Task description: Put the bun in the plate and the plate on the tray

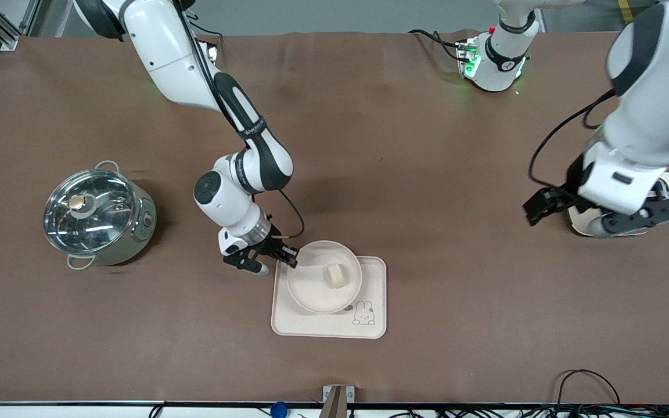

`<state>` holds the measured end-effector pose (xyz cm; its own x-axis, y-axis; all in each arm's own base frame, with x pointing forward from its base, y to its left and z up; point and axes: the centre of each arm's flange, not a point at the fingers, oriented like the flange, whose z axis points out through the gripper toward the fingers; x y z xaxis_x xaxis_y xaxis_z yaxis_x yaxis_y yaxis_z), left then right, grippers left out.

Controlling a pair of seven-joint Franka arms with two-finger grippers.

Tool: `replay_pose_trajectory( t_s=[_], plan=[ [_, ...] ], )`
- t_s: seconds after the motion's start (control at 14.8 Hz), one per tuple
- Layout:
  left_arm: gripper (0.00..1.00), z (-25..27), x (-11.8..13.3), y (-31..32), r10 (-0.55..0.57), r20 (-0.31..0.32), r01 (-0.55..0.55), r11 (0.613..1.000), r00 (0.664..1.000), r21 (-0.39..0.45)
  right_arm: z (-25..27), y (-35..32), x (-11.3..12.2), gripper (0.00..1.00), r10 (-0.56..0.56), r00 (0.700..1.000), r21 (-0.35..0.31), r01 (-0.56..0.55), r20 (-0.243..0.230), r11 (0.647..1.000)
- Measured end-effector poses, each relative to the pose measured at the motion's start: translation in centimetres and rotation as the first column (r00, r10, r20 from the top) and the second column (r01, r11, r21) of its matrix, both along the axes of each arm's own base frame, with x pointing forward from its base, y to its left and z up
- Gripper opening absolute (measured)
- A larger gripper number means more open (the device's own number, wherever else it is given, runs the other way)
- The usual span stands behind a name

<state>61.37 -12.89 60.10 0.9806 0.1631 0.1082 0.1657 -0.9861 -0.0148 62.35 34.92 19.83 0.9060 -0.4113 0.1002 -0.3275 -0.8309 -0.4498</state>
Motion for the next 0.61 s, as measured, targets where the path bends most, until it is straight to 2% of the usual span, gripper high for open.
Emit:
replay_pose_trajectory(
  t_s=[0.2,0.27,0.47,0.61],
  plan=[
    [1.00,2.2,-1.7,3.0,-0.099,-0.035,0.100,0.994,0.995,0.035,-1.2,0.6,1.2,0.06,-0.013,1.000,0.007,0.013,0.012,1.000],
    [1.00,2.8,-2.3,3.5,-0.110,-0.038,0.111,0.993,0.993,0.044,-1.3,0.4,1.4,0.12,-0.018,1.000,0.006,0.018,0.015,1.000],
    [1.00,3.4,-5.0,4.3,-0.138,-0.059,0.141,0.988,0.989,0.057,-1.1,-0.2,1.6,0.43,-0.020,1.000,0.003,0.020,0.021,1.000],
    [1.00,3.3,-7.1,4.6,-0.150,-0.074,0.154,0.987,0.986,0.055,0.1,-1.2,1.8,0.63,0.000,0.999,-0.011,0.001,0.045,1.000]
  ],
)
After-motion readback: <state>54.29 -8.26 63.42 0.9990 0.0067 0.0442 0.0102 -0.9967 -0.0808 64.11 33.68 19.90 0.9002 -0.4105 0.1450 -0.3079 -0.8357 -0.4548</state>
